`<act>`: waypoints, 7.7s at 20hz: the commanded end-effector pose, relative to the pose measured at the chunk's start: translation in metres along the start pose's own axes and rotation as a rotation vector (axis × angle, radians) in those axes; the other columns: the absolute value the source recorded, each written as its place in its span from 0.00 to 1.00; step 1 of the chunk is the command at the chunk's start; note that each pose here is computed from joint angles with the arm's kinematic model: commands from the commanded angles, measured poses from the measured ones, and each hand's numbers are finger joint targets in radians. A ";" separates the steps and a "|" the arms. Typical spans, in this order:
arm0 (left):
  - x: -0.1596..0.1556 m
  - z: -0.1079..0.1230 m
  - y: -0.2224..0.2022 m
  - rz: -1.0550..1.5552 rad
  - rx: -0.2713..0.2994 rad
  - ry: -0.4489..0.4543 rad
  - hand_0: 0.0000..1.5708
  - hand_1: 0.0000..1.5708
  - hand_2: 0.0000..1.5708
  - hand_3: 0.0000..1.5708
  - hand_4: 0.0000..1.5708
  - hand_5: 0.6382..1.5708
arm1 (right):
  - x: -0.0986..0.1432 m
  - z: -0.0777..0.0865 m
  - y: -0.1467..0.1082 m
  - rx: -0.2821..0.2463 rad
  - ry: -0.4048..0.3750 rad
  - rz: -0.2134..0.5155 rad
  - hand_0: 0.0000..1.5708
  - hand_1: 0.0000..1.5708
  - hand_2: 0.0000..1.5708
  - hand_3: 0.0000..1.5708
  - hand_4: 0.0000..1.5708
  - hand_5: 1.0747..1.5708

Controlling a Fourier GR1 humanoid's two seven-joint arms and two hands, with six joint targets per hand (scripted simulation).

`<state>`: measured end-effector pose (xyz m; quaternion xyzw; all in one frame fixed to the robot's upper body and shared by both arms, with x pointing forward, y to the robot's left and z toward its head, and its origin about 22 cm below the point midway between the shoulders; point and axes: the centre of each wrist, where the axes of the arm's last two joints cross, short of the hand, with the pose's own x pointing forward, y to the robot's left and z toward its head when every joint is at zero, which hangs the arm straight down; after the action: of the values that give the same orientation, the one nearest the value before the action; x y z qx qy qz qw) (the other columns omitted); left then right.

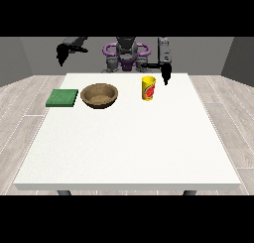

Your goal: Pick the cup and pour the ball into the bowl, then pick the bowl and place it on the pad

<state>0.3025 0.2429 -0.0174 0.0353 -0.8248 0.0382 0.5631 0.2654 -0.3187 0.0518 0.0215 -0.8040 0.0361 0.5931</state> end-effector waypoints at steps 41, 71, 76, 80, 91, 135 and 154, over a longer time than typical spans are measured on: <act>0.003 -0.105 0.050 -0.928 -0.064 0.010 0.93 0.93 1.00 1.00 1.00 0.71 | -0.041 0.009 -0.055 -0.061 0.182 -0.004 0.00 0.00 0.00 0.00 0.00 1.00; 0.031 -0.099 -0.197 -1.870 -0.508 -0.381 0.95 0.95 1.00 1.00 1.00 0.41 | -0.056 0.019 -0.099 -0.034 0.226 -0.047 0.00 0.00 0.00 0.00 0.00 1.00; 0.011 -0.084 -0.192 -2.191 -0.638 -0.570 0.97 0.97 1.00 1.00 0.96 0.64 | -0.064 0.015 -0.086 -0.034 0.236 -0.069 0.00 0.00 0.00 0.00 0.00 1.00; 0.017 -0.080 -0.208 -2.289 -0.704 -0.607 0.93 0.93 1.00 1.00 0.96 0.58 | -0.070 0.032 -0.090 -0.028 0.286 -0.066 0.00 0.00 0.00 0.00 0.00 1.00; 0.046 -0.104 -0.191 -1.684 -0.358 -0.223 0.83 0.83 1.00 1.00 1.00 0.46 | -0.079 0.033 -0.082 -0.142 0.339 -0.082 0.00 0.00 0.00 0.00 0.16 0.99; 0.065 -0.048 -0.035 -0.187 -0.252 -0.017 0.00 0.00 0.00 0.00 0.00 0.99 | -0.146 -0.016 0.003 -0.364 0.282 -0.192 0.00 0.00 0.00 0.00 0.25 1.00; 0.016 -0.034 -0.001 -0.151 -0.180 0.210 0.00 0.00 0.00 0.00 0.63 0.84 | -0.106 -0.054 -0.018 -0.460 0.729 0.474 1.00 1.00 1.00 0.62 0.52 0.99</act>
<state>0.3343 0.2228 0.0360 0.0215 -0.7929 -0.1080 0.5993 0.3383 -0.3348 -0.0483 -0.3020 -0.5666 -0.0331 0.7659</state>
